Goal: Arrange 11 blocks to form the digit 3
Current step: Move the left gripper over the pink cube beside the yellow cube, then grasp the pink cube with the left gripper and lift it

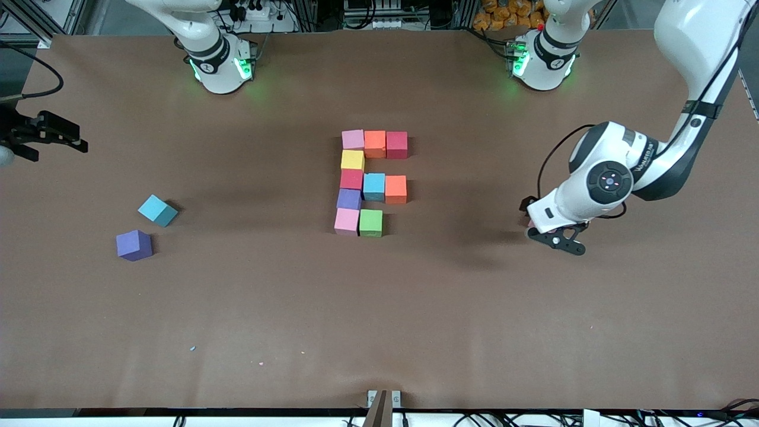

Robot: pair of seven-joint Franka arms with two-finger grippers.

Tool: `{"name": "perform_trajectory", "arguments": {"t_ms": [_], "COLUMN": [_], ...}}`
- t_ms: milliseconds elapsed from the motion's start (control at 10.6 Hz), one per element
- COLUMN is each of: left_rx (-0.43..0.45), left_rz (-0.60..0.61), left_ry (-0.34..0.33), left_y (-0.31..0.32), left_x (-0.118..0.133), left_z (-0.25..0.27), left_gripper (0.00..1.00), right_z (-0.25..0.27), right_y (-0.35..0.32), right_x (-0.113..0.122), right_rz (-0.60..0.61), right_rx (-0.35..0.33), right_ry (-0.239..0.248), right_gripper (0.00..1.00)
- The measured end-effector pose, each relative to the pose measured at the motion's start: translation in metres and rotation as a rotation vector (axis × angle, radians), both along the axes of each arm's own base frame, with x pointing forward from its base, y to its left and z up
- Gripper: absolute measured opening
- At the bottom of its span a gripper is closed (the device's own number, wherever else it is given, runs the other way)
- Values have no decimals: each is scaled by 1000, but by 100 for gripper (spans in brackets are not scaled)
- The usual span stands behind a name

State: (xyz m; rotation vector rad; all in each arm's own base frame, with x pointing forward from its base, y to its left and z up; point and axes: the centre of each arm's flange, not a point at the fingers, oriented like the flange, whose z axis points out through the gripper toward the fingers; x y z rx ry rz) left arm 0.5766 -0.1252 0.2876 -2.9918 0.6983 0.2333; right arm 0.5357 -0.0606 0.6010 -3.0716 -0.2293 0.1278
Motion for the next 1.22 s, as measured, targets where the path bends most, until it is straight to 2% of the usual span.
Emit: {"name": "perform_trajectory", "arguments": {"t_ms": [471, 1224], "left_rx": [-15, -9], "left_rz": [-76, -100], "left_ry": [16, 22], "left_y": [13, 31], "left_x": [-18, -20], "left_z": [-35, -66], "left_gripper": [100, 100], "right_z": [0, 0], "right_y": [0, 0], "right_x": [0, 0], "right_rz": [0, -1], "right_rx": [0, 0], "right_ry": [1, 3], "right_gripper": [100, 100]}}
